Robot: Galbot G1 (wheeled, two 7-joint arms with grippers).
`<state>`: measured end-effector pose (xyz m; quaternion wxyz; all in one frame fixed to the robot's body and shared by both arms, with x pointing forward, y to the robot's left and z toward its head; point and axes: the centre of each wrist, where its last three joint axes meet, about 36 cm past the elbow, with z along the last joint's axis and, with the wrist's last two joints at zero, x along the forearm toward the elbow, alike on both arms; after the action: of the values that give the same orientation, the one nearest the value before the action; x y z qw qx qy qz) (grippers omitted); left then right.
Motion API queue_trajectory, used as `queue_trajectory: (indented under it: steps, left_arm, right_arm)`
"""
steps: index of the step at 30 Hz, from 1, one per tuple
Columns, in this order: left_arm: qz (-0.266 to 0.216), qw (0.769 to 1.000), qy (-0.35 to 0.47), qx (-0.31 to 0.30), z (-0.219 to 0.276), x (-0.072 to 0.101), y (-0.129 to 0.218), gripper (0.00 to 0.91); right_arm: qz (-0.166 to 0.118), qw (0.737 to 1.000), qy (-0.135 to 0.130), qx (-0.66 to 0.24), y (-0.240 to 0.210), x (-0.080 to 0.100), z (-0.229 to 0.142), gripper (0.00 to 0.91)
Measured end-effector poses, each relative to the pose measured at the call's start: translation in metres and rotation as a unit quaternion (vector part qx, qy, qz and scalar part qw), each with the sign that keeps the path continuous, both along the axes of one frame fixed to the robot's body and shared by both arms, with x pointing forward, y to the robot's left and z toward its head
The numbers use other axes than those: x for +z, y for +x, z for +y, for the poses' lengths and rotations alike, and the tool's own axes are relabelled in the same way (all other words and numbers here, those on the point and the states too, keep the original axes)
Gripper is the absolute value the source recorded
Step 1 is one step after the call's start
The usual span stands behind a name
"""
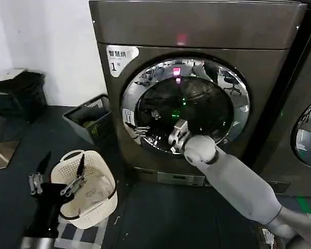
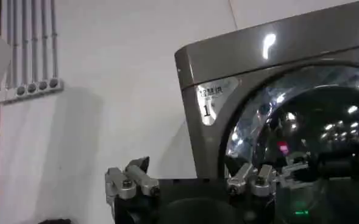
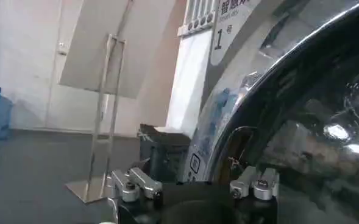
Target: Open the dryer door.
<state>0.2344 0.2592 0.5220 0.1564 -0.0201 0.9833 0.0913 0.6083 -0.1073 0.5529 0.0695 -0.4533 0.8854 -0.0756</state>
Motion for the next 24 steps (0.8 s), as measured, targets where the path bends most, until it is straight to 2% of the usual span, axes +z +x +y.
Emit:
queue_trajectory:
  steps: [24]
  left_arm:
    - [0.002,1.0,0.002,0.001,0.0,0.0,-0.001,0.907]
  right_arm:
    - [0.015,1.0,0.001,0.006,0.019,-0.009,0.022,0.907]
